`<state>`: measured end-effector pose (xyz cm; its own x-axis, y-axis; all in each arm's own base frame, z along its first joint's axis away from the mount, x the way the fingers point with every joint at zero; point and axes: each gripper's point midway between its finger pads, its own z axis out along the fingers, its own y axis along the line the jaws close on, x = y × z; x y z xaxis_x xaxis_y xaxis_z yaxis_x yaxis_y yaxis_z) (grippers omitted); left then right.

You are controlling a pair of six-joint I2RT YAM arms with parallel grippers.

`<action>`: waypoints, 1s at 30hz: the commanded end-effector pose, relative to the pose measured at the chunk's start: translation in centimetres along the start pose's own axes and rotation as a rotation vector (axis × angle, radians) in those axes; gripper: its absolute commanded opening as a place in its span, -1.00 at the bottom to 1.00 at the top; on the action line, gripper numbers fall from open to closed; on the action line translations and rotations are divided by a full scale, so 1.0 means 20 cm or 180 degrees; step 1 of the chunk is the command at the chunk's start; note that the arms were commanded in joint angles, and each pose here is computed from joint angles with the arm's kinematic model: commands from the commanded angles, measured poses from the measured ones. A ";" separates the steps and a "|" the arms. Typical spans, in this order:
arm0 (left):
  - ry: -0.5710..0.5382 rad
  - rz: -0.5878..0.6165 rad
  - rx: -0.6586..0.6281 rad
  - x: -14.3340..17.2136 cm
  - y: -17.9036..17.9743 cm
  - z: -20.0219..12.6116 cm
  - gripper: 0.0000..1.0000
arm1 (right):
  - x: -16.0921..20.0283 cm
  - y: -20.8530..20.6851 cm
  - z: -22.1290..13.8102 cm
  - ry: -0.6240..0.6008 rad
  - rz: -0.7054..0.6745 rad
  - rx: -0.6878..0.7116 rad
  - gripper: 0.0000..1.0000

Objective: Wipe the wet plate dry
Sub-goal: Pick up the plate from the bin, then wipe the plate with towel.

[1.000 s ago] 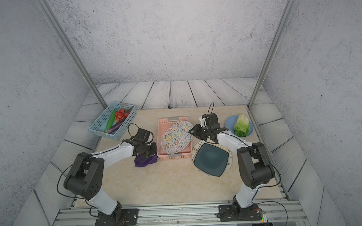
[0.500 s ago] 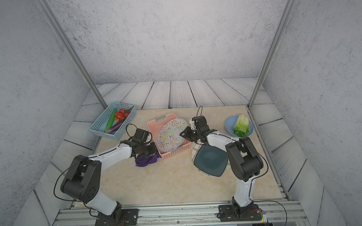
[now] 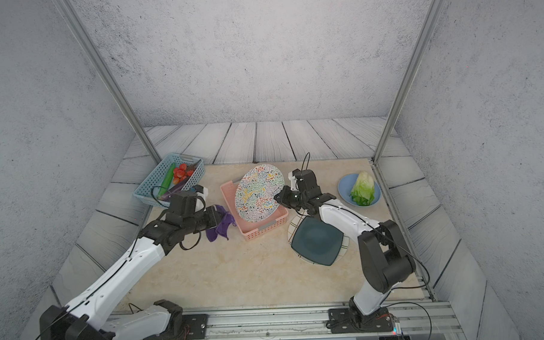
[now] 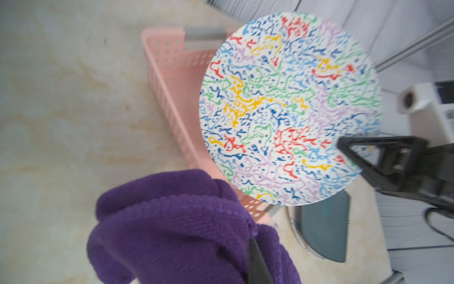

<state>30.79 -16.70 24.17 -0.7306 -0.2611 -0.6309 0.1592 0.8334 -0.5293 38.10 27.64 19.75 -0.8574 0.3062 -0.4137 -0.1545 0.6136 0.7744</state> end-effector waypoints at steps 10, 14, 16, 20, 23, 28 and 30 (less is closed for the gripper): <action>-0.0048 0.1016 0.0555 -0.36 -0.60 -0.04 -1.00 | 0.14 0.40 -0.16 -0.0147 0.0584 -0.1350 -1.00; 0.0305 0.1168 0.0304 -0.23 -0.52 0.10 -1.00 | 0.10 0.47 -0.23 -0.0271 0.0700 -0.1557 -1.00; 0.0399 0.1232 0.0222 -0.17 -0.47 0.14 -1.00 | 0.08 0.50 -0.26 -0.0309 0.0688 -0.1588 -1.00; 0.0563 0.1383 0.0073 -0.10 -0.39 0.14 -0.52 | 0.07 0.55 -0.30 -0.0318 0.0671 -0.1662 -1.00; 0.0591 0.1503 -0.0035 -0.11 -0.37 0.09 -0.33 | 0.07 0.57 -0.31 -0.0278 0.0688 -0.1715 -1.00; 0.0510 0.1686 -0.0168 -0.20 -0.40 -0.09 0.21 | 0.11 0.52 -0.30 -0.0242 0.0672 -0.1645 -1.00; 0.0526 0.1753 -0.0221 -0.21 -0.39 -0.16 0.48 | 0.13 0.51 -0.30 -0.0224 0.0656 -0.1616 -1.00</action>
<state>32.15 -22.58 30.67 -0.6737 0.2498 -0.6955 0.4978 0.8490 -0.1774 32.27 30.47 25.66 -0.8765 0.4494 -0.1728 -0.0996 0.1819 0.9783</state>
